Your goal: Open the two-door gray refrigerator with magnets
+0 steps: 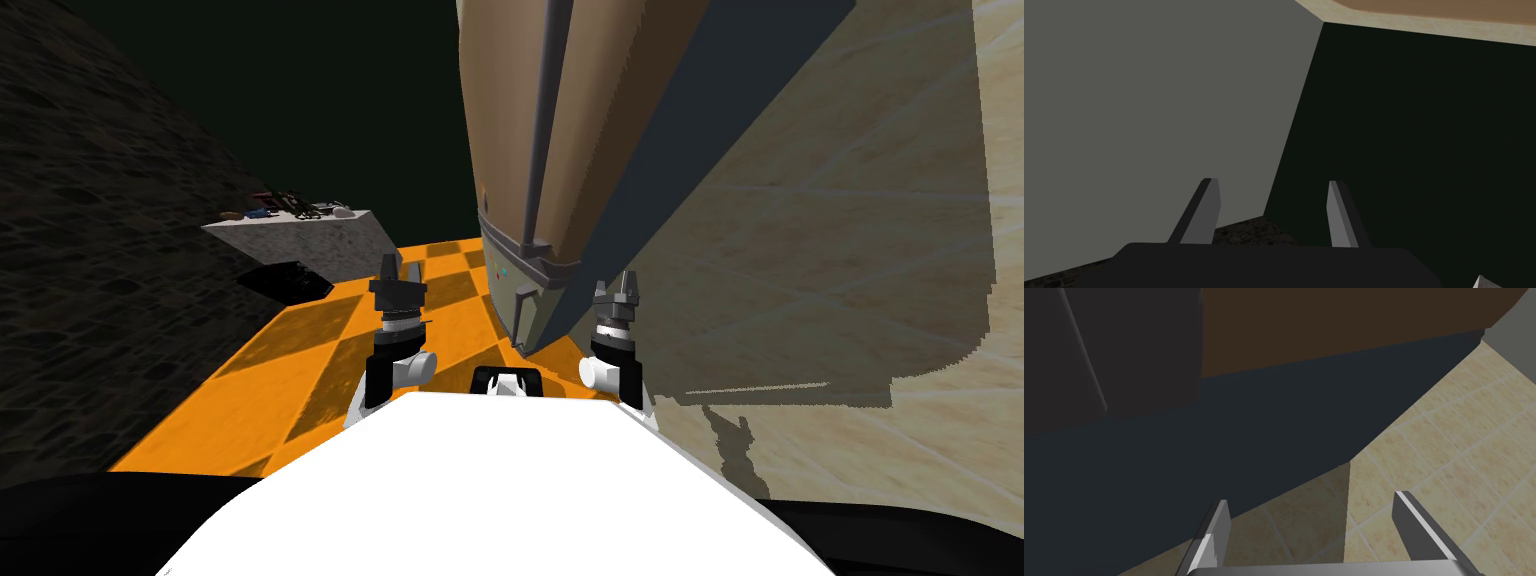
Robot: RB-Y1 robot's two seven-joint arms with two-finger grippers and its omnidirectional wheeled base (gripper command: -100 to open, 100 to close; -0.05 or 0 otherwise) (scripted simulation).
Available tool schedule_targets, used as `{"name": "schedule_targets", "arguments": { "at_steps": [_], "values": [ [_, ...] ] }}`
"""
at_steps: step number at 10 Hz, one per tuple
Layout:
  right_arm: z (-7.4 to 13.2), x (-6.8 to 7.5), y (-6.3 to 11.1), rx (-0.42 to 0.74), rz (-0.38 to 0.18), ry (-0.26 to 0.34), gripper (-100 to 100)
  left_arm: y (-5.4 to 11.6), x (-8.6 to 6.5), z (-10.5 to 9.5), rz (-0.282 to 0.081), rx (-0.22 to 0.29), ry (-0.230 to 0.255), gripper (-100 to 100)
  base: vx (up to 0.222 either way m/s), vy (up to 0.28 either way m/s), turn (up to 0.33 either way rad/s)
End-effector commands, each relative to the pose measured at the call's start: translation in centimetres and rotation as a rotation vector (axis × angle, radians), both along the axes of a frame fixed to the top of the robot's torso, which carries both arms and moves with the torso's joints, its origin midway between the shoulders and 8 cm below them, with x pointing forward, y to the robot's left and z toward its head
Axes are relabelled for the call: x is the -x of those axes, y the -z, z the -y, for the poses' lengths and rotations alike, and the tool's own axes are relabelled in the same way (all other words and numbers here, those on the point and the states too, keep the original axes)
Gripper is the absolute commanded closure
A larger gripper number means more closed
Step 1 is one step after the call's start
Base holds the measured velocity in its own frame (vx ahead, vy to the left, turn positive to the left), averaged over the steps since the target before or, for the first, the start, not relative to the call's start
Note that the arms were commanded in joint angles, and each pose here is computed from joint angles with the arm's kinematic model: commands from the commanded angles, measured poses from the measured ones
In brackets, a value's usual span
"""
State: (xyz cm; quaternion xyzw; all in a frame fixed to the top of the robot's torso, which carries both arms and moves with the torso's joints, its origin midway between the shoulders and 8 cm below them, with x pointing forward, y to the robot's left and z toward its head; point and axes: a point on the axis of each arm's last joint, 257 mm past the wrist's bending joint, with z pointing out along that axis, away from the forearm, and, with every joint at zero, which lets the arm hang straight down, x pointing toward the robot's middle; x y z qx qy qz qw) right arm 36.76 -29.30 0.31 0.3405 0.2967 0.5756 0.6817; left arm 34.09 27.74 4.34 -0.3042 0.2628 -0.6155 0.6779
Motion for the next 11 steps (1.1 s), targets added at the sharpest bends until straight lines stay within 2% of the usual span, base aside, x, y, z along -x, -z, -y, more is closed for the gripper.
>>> {"name": "schedule_targets", "arguments": {
  "at_steps": [1,2,3,6,10,11],
  "values": [
    [0.0,0.0,0.0,0.000,0.000,0.000,0,0.0,0.0,0.0,0.000,0.000,0.000,0,0.000,0.000,0.000],
    [0.0,0.0,0.0,0.000,0.000,0.000,0,0.0,0.0,0.0,0.000,0.000,0.000,0,0.000,0.000,0.000],
    [-0.5,-0.1,0.0,0.076,-0.011,0.005,-100,0.0,0.0,0.0,0.000,0.000,0.000,0,0.011,0.008,0.007],
    [-1.2,-0.3,0.0,0.216,-0.024,0.036,-100,0.0,0.0,0.0,-0.001,0.000,0.000,0,0.008,0.022,0.009],
    [-2.3,-0.5,-0.2,0.445,-0.028,0.116,-100,0.0,0.0,0.0,-0.001,0.000,0.000,0,0.019,0.032,0.012],
    [-2.3,-0.5,-0.2,0.454,-0.029,0.123,-100,0.0,0.0,0.0,-0.001,0.000,0.000,0,0.013,0.027,0.004]
  ]
}}
